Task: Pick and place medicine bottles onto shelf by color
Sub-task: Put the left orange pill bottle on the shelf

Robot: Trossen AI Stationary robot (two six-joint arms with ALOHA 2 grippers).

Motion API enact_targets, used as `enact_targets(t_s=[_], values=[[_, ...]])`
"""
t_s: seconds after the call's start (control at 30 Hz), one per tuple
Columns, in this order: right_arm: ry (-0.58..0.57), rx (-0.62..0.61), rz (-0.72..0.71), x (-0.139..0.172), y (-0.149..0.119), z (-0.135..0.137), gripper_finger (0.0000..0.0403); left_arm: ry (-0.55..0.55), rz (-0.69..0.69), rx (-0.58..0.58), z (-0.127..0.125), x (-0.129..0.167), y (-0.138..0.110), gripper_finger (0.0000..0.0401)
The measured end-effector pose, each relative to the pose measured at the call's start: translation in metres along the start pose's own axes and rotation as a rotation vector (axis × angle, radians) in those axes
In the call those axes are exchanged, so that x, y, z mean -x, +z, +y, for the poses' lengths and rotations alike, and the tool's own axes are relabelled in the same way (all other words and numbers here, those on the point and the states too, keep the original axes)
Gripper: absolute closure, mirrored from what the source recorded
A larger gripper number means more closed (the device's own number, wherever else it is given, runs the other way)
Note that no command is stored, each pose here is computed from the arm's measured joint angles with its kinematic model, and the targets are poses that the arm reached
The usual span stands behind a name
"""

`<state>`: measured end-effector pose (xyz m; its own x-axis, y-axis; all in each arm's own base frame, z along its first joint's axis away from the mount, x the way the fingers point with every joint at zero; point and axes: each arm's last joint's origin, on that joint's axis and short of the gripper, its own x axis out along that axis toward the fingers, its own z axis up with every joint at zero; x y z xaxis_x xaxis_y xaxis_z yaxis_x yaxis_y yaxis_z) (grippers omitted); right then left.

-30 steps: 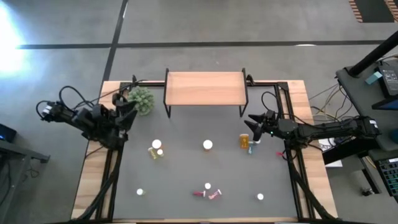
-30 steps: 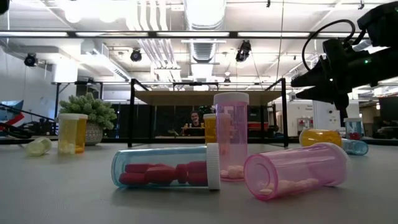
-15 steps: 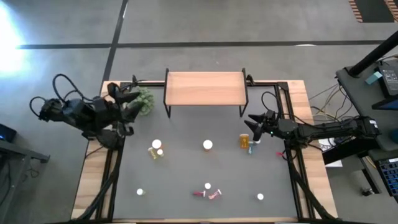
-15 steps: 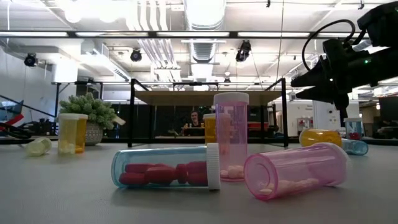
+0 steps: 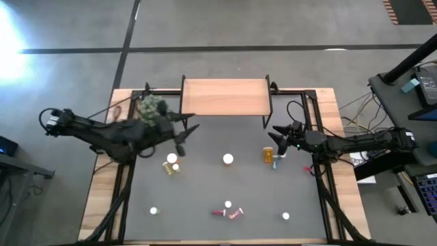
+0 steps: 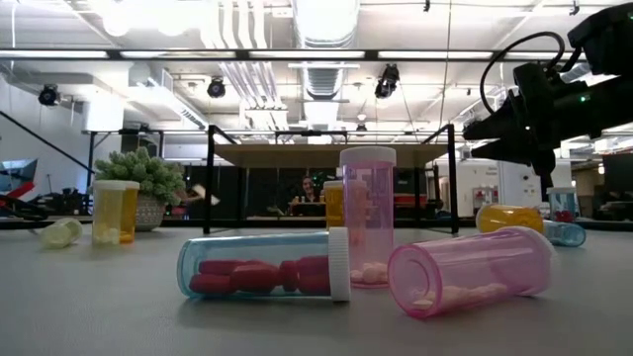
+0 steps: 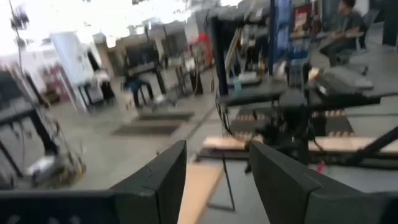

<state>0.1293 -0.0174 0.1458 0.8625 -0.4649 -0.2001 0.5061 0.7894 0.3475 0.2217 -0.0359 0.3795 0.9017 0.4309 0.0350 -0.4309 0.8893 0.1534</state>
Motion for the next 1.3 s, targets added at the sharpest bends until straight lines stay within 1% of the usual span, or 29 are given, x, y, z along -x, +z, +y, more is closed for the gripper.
enact_targets(t_s=[0.17,0.3,0.37,0.43,0.57,0.67,0.73,0.83,1.0,1.17,1.23,1.3], values=[[-0.001,0.001,0.002,0.000,0.000,0.000,0.0179,0.015,0.056,0.066,-0.008,-0.018,-0.013,0.0239],[-0.001,0.001,0.002,0.000,0.000,0.000,0.0179,-0.039,0.166,0.138,-0.014,-0.031,-0.023,0.0239],[-0.001,0.001,0.002,0.000,0.000,0.000,0.0179,-0.056,0.234,0.173,-0.013,-0.037,-0.024,0.0239],[-0.001,0.001,0.002,0.000,0.000,0.000,0.0179,-0.062,0.322,0.173,-0.013,-0.043,-0.027,0.0239],[-0.001,0.001,0.002,0.000,0.000,0.000,0.0179,-0.045,0.546,0.191,-0.015,-0.050,-0.041,0.0239],[-0.001,0.001,0.002,0.000,0.000,0.000,0.0179,-0.001,0.711,0.234,-0.016,-0.051,-0.053,0.0239],[-0.001,0.001,0.002,0.000,0.000,0.000,0.0179,0.038,0.813,0.234,-0.017,-0.050,-0.065,0.0239],[-0.001,0.001,0.002,0.000,0.000,0.000,0.0179,0.105,0.930,0.261,-0.018,-0.047,-0.079,0.0239],[-0.001,0.002,0.003,0.000,0.000,0.000,0.0179,0.219,1.112,0.352,-0.018,-0.039,-0.095,0.0239],[-0.001,0.002,0.003,0.000,0.000,0.000,0.0179,0.361,1.243,0.434,-0.015,-0.029,-0.104,0.0239],[-0.001,0.001,0.003,0.000,0.000,0.000,0.0179,0.433,1.262,0.483,-0.013,-0.026,-0.108,0.0237],[-0.001,0.002,0.002,0.000,0.000,0.000,0.0179,0.482,1.271,0.514,-0.012,-0.023,-0.112,0.0226]])
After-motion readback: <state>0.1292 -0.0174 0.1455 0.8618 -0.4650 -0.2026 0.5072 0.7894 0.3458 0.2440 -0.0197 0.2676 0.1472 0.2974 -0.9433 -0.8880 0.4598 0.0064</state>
